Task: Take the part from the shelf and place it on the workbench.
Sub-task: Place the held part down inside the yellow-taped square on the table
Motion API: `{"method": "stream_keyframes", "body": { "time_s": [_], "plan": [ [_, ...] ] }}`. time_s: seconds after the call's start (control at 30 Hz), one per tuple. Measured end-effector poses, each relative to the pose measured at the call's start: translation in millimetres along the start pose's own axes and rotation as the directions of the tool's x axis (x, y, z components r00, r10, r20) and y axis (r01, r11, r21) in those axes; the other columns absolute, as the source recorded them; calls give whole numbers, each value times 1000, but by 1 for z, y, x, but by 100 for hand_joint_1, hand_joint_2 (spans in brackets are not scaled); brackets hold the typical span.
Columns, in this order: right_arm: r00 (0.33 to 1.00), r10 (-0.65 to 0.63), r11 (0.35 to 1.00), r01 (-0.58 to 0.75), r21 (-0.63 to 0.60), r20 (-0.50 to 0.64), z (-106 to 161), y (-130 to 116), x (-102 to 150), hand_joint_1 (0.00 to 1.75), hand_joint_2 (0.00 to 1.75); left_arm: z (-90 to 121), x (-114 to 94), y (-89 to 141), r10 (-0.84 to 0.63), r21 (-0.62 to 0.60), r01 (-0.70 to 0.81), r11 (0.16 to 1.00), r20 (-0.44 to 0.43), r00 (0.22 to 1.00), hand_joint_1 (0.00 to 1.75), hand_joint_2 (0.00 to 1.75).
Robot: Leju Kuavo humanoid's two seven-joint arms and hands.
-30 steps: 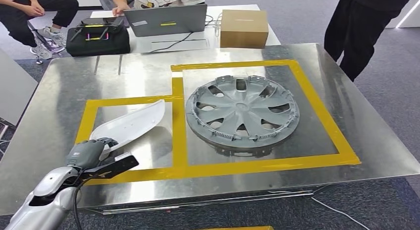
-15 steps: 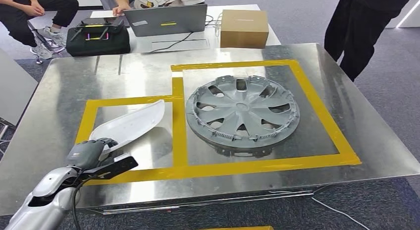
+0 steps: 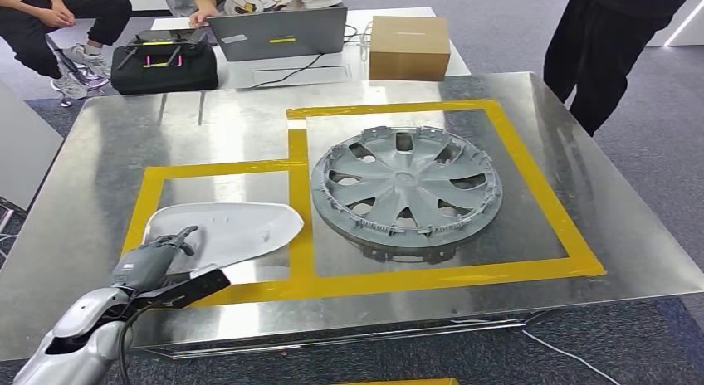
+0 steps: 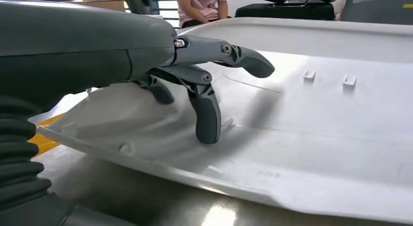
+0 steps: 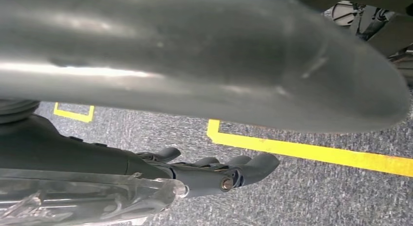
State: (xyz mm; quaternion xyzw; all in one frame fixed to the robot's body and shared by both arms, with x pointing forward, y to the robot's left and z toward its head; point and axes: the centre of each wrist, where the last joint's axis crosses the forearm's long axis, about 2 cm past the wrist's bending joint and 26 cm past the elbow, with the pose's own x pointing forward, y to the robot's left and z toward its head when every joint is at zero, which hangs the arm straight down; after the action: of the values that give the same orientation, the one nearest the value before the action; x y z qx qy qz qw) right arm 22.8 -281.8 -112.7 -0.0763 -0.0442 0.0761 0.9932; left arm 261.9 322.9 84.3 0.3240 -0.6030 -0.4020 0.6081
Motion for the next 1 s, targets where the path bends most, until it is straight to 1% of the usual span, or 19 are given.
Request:
{"method": "stream_keyframes", "body": {
  "time_s": [0.6, 0.83, 1.0],
  "plan": [
    [1000, 5, 1000, -5, -1, 2, 0, 0, 1, 0, 0, 3, 5, 5, 3, 25, -4, 1000, 24, 1000, 0, 0],
    [1000, 8, 1000, -8, -1, 2, 0, 0, 1, 0, 0, 4, 9, 8, 4, 58, -7, 998, 44, 999, 0, 0],
    [1000, 7, 1000, -7, -3, 1, 0, 1, 1, 0, 0, 6, 14, 11, 16, 111, -24, 994, 69, 998, 0, 0]
  ]
}}
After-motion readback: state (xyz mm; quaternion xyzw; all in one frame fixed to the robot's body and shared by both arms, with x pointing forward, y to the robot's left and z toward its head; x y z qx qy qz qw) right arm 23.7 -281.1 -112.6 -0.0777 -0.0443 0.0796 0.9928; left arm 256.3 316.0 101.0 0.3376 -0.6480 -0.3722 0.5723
